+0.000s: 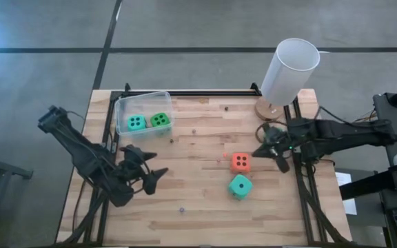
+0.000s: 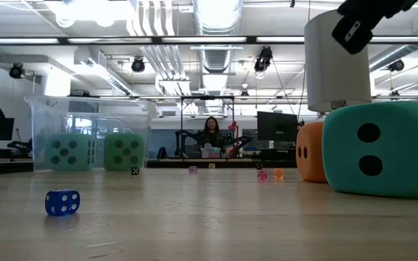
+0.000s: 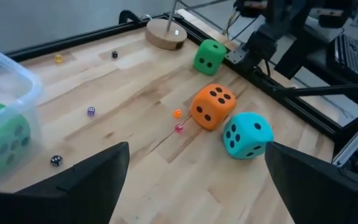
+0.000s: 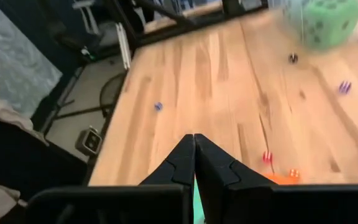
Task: Pick & Place Dice
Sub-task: Put the orange large dice into the transparent bin
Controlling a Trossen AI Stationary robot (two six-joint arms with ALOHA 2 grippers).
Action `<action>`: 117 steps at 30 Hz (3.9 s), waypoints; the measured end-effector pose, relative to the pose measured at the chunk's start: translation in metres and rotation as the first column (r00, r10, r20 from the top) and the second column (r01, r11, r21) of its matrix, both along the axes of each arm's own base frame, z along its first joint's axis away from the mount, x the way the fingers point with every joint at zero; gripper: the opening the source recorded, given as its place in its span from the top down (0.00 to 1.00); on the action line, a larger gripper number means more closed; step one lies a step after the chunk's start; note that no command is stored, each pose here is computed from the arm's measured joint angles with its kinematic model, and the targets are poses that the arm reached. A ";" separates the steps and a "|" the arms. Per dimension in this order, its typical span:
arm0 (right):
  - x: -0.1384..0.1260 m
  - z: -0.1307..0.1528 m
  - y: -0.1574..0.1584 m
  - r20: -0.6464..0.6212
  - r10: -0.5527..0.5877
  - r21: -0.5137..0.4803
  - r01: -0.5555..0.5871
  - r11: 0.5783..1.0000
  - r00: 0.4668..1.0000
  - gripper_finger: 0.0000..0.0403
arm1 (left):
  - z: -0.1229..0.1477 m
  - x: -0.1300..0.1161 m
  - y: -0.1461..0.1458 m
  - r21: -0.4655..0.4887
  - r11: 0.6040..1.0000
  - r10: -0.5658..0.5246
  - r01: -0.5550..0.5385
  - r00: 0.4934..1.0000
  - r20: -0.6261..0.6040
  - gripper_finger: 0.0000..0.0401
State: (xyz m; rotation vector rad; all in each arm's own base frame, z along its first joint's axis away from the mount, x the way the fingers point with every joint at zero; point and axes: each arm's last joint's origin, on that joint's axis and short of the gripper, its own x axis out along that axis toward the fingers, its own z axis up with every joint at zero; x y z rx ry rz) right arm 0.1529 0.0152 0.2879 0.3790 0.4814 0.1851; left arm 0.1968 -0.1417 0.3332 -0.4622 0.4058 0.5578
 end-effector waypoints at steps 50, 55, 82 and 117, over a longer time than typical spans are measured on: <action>0.084 -0.104 0.001 -0.585 -0.292 0.053 0.395 0.917 0.757 0.98 | 0.010 -0.007 0.009 0.088 0.994 -0.057 0.060 0.998 -0.026 0.05; 0.101 -0.118 0.003 -0.569 -0.267 0.086 0.379 0.921 0.778 0.98 | 0.010 -0.007 0.009 0.092 0.994 -0.060 0.062 0.998 -0.029 0.07; 0.234 -0.130 0.011 -0.483 -0.181 0.018 0.217 0.976 0.857 0.98 | 0.010 -0.006 0.010 0.105 0.993 -0.048 0.050 0.999 -0.025 0.04; 0.086 0.022 0.060 -0.039 -0.264 -0.125 0.257 0.958 0.964 0.98 | 0.012 0.003 0.018 0.186 0.977 -0.091 0.106 0.992 -0.088 0.05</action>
